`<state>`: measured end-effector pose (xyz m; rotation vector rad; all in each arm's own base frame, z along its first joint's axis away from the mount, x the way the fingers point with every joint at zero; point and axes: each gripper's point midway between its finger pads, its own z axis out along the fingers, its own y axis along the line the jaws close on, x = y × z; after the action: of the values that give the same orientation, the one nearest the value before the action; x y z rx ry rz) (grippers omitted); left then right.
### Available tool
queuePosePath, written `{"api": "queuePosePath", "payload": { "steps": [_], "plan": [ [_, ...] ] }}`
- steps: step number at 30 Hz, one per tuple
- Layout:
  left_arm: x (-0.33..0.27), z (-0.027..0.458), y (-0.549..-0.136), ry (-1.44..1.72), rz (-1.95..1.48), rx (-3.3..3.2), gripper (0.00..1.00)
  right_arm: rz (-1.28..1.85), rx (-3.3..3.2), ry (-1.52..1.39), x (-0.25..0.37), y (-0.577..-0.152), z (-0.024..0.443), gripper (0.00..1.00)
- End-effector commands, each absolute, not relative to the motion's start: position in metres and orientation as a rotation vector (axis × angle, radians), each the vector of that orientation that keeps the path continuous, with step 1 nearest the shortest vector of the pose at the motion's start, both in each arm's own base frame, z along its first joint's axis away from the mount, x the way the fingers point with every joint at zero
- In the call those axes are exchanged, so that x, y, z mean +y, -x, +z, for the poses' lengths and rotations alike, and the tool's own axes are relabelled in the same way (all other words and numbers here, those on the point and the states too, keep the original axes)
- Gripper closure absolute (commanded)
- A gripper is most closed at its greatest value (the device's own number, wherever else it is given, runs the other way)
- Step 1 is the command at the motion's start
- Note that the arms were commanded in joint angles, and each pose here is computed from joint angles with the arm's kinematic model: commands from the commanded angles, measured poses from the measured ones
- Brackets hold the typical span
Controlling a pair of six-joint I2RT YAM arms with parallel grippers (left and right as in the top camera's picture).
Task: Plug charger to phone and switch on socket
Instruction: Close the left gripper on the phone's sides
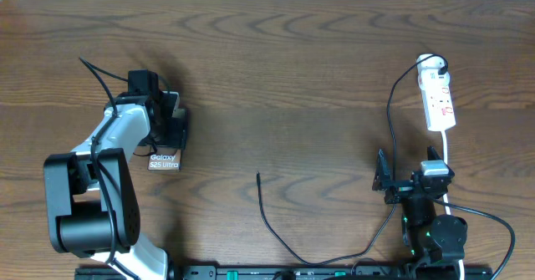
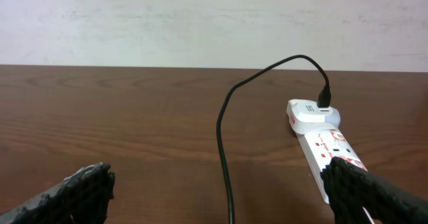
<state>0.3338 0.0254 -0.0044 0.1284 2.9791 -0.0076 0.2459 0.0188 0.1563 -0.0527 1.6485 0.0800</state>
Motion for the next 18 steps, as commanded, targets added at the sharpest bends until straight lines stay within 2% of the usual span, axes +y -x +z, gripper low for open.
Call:
{"api": "queuePosePath", "payload": {
  "steps": [1,5,10,15,18],
  "plan": [
    [0.0254,-0.0329,-0.3058,-0.141,-0.015,3.093,0.42,0.082,1.646,0.05,0.0188,-0.2455,0.1565,0.01],
    [0.0254,-0.0329,-0.3059,-0.141,-0.015,3.093,0.47,0.082,1.646,0.05,0.0188,-0.2455,0.1565,0.01],
    [0.024,-0.0328,-0.3062,-0.141,-0.028,3.091,0.57,0.082,1.646,0.05,0.0188,-0.2455,0.1565,0.01],
    [0.0215,-0.0328,-0.3067,-0.142,-0.05,3.088,0.69,0.082,1.646,0.05,0.0188,-0.2455,0.1565,0.01],
    [0.0215,-0.0328,-0.3067,-0.142,-0.05,3.088,0.79,0.082,1.646,0.05,0.0188,-0.2455,0.1565,0.01]
  ]
}}
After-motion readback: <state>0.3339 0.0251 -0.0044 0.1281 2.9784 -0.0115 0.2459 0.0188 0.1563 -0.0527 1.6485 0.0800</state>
